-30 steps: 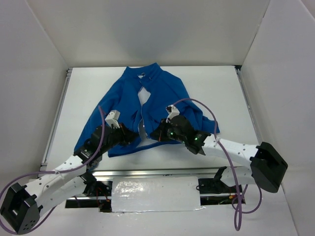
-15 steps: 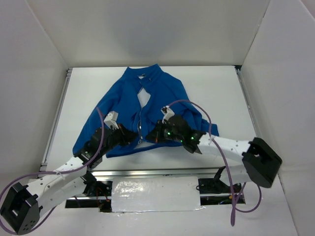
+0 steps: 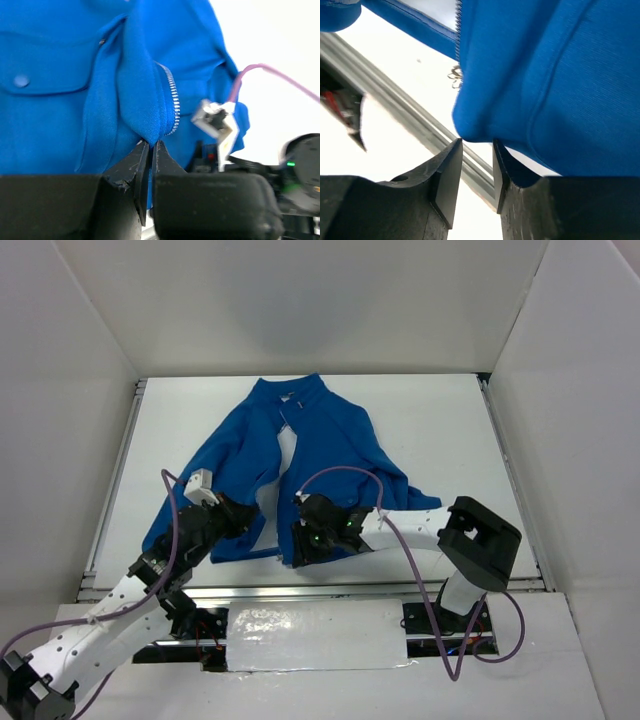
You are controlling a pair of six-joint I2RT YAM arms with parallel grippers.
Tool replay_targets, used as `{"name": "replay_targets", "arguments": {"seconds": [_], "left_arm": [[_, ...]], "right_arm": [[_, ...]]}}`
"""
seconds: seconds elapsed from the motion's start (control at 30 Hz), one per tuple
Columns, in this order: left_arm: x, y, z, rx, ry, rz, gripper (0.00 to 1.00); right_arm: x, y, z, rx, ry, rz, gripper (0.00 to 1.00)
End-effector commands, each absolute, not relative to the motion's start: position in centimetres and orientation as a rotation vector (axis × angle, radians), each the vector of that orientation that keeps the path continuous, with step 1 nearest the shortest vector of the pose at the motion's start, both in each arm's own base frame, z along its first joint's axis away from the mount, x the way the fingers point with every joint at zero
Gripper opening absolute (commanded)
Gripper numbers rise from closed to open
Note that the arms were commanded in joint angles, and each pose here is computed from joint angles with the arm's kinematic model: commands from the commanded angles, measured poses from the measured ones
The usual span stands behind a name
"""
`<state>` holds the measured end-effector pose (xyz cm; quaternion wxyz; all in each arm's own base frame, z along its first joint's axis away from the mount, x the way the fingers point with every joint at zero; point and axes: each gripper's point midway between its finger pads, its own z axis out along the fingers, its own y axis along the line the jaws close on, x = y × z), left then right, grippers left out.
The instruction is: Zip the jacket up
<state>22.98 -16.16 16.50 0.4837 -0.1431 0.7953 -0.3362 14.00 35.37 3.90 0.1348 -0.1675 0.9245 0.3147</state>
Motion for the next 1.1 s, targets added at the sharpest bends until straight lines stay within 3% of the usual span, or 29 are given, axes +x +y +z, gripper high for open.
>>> {"name": "replay_targets", "arguments": {"seconds": [0.0,0.03,0.17,0.23,1.07], "left_arm": [[23.1,-15.5,17.1,-0.359,1.946,-0.776,0.0],[22.9,-15.4,17.0,-0.354,1.947,-0.776,0.0],[22.5,-15.1,16.7,-0.362,1.947,-0.774,0.0],[22.3,-14.8,16.6,-0.37,1.943,-0.773,0.0],[22.0,-14.6,15.5,-0.384,1.96,-0.767,0.0]], "right_arm": [[15.0,35.5,6.2,-0.562,2.6,0.823,0.38],[15.3,35.5,6.8,-0.582,2.599,0.78,0.44],[16.7,35.0,7.3,-0.648,2.551,0.56,0.46],[17.2,35.2,7.8,-0.671,2.518,0.494,0.58],[15.6,37.9,4.4,-0.706,2.644,0.381,0.55]]}}
